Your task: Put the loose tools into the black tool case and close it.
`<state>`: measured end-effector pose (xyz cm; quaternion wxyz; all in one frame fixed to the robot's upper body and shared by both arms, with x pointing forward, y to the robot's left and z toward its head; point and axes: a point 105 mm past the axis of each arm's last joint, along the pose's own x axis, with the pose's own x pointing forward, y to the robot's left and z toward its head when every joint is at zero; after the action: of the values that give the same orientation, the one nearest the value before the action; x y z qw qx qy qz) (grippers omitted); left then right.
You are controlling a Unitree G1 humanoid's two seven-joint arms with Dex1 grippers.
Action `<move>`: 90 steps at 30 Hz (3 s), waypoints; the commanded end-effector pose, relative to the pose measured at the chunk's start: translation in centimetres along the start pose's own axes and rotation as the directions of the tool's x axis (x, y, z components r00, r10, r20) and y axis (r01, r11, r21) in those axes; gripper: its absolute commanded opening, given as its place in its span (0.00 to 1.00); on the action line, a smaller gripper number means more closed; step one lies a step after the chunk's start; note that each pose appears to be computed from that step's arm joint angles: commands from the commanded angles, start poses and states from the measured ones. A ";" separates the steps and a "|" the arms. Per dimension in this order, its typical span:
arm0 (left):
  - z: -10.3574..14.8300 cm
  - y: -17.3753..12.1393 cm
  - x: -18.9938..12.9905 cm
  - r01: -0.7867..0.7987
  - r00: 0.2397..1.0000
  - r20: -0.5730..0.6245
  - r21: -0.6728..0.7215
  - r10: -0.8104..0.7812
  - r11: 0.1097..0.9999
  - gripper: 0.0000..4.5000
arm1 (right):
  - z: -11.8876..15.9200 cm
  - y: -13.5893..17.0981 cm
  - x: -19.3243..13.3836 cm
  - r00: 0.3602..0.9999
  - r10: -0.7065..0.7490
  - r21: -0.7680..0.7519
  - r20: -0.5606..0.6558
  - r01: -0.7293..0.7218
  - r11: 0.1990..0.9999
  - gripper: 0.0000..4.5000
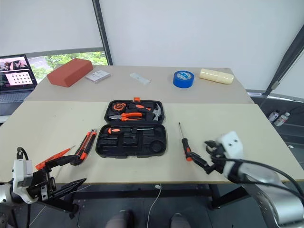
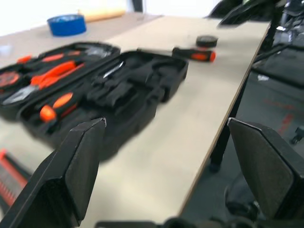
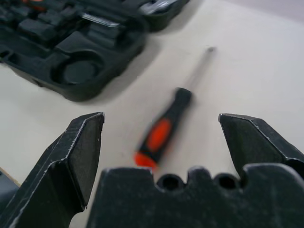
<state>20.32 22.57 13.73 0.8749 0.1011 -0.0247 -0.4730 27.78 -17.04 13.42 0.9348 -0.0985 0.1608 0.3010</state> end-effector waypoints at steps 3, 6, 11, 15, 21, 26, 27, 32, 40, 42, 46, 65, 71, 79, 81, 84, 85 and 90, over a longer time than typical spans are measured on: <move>1.4 -0.6 1.8 0.048 0.997 0.051 0.034 -0.050 0.998 0.98 | -1.8 -1.2 1.9 0.977 -0.115 -0.002 -0.177 0.116 0.993 1.00; 1.6 -0.6 2.3 0.056 0.997 0.055 0.042 -0.058 0.998 1.00 | -2.8 -1.9 2.3 0.960 -0.164 -0.011 -0.226 0.166 0.986 0.86; 1.8 -0.5 2.5 0.060 0.996 0.065 0.049 -0.063 0.997 1.00 | -3.5 -1.1 2.6 0.963 -0.141 0.070 -0.230 0.161 0.984 0.45; 2.1 -0.3 2.5 0.052 0.995 0.081 0.047 -0.055 0.998 1.00 | -3.2 -1.8 2.4 0.963 -0.197 0.102 -0.182 0.217 0.971 0.23; 2.2 0.5 1.9 -0.096 0.989 0.118 0.011 0.094 0.995 1.00 | 4.2 1.2 3.3 0.972 0.102 -0.200 0.212 -0.059 0.978 0.23; 1.8 1.8 0.3 -0.296 0.947 0.122 -0.018 0.296 0.955 1.00 | 7.0 3.6 5.9 0.892 0.440 -0.577 0.099 -0.309 0.756 0.23; 1.6 1.8 0.1 -0.316 0.942 0.115 -0.019 0.317 0.948 1.00 | 7.2 3.9 6.8 0.879 0.473 -0.618 0.055 -0.342 0.708 0.23; 0.9 1.7 -0.5 -0.361 0.927 0.098 -0.030 0.362 0.932 1.00 | 8.2 5.4 10.9 0.836 0.536 -0.716 -0.121 -0.447 0.536 0.23; 0.9 1.3 0.3 -0.357 0.928 0.104 -0.033 0.358 0.934 1.00 | 7.9 4.0 14.5 0.858 0.437 -0.760 -0.271 -0.469 0.450 0.23; 0.8 1.2 0.3 -0.357 0.928 0.101 -0.036 0.359 0.933 1.00 | 8.0 3.8 14.9 0.859 0.431 -0.760 -0.275 -0.469 0.451 0.23; 0.6 0.8 0.4 -0.355 0.929 0.095 -0.041 0.357 0.934 1.00 | 7.8 3.0 15.1 0.860 0.419 -0.756 -0.291 -0.475 0.451 0.23; 1.0 1.2 0.2 -0.374 0.922 0.094 -0.023 0.374 0.927 1.00 | 12.0 3.5 14.2 0.781 0.621 -0.622 -0.069 -0.520 0.585 0.56; 0.9 1.3 0.4 -0.377 0.921 0.090 -0.026 0.378 0.926 1.00 | 9.2 6.1 16.5 0.776 0.627 -0.569 -0.068 -0.547 0.614 0.07; 0.5 1.5 0.1 -0.396 0.916 0.055 -0.013 0.396 0.918 1.00 | 5.3 6.6 18.2 0.807 0.576 -0.487 -0.131 -0.558 0.671 0.00; 0.5 1.7 0.0 -0.405 0.913 0.048 -0.010 0.405 0.914 1.00 | 4.6 6.6 18.3 0.811 0.561 -0.501 -0.162 -0.558 0.662 0.00; 0.2 1.9 -0.2 -0.417 0.908 0.032 -0.008 0.417 0.909 1.00 | 4.3 7.3 18.3 0.792 0.581 -0.525 -0.188 -0.581 0.622 0.00; 0.1 1.9 -0.2 -0.422 0.906 0.026 -0.009 0.423 0.906 1.00 | 4.3 7.7 18.2 0.785 0.590 -0.534 -0.191 -0.587 0.608 0.00; -0.2 2.1 -1.3 -0.480 0.876 0.015 -0.047 0.481 0.876 1.00 | 7.3 7.5 17.3 0.786 0.618 -0.586 -0.037 -0.518 0.623 0.00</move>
<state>21.68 23.90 13.13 0.9608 0.0697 -0.0373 -0.2658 38.49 0.59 12.65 0.7245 -0.2998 0.0303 0.6199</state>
